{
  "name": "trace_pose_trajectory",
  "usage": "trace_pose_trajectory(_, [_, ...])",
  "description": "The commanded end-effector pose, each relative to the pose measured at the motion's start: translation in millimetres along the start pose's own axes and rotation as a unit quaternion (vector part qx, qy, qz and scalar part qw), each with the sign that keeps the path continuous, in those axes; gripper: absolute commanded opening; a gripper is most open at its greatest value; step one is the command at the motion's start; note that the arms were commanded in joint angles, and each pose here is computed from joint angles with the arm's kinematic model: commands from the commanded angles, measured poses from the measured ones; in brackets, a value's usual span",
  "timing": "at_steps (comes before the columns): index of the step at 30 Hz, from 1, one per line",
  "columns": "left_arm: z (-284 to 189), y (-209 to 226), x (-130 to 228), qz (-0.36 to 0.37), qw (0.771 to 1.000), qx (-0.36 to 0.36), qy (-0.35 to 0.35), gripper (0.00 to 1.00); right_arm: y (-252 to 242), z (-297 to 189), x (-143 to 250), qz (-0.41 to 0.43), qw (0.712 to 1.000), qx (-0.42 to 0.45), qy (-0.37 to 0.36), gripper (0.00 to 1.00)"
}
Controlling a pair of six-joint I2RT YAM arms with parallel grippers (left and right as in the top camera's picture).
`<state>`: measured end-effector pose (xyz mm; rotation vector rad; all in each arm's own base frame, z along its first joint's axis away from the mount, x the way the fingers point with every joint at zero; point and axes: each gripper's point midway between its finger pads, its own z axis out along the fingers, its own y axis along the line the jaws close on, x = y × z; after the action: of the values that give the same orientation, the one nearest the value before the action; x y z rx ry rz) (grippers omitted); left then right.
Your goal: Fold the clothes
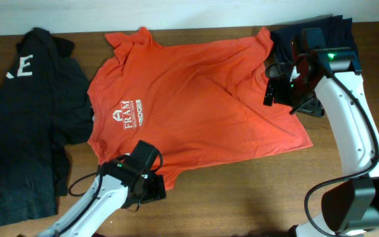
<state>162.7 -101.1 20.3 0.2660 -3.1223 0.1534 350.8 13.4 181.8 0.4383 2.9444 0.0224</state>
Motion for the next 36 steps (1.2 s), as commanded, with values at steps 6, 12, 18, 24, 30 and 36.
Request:
trace_pose_trajectory(6, [27.2,-5.0,-24.4,0.039,0.999,-0.018,-0.021,0.74,-1.0,-2.9,2.6,0.004,1.0,-0.003,0.0,0.99])
trace_pose_trajectory(12, [38.8,-6.5,-23.0,0.038,0.999,-0.019,-0.005,0.24,-1.2,-2.9,2.5,0.004,1.0,-0.002,-0.001,0.99])
trace_pose_trajectory(18, [36.4,-9.3,-23.2,0.035,0.999,-0.015,0.004,0.01,-1.4,-2.8,2.7,0.004,1.0,-0.002,0.0,0.99])
trace_pose_trajectory(24, [-5.5,11.8,-60.7,-0.028,0.998,-0.053,-0.013,0.01,-8.3,-2.5,12.6,0.009,1.0,0.006,0.022,0.99])
trace_pose_trajectory(30, [-35.4,45.5,-108.8,-0.088,0.993,-0.048,-0.057,0.01,-27.4,8.3,25.5,0.04,0.997,0.005,0.061,0.99])
trace_pose_trajectory(36, [-41.9,70.3,-129.9,-0.126,0.988,-0.035,-0.082,0.01,-30.3,36.4,55.5,0.043,0.992,0.004,0.121,0.99])
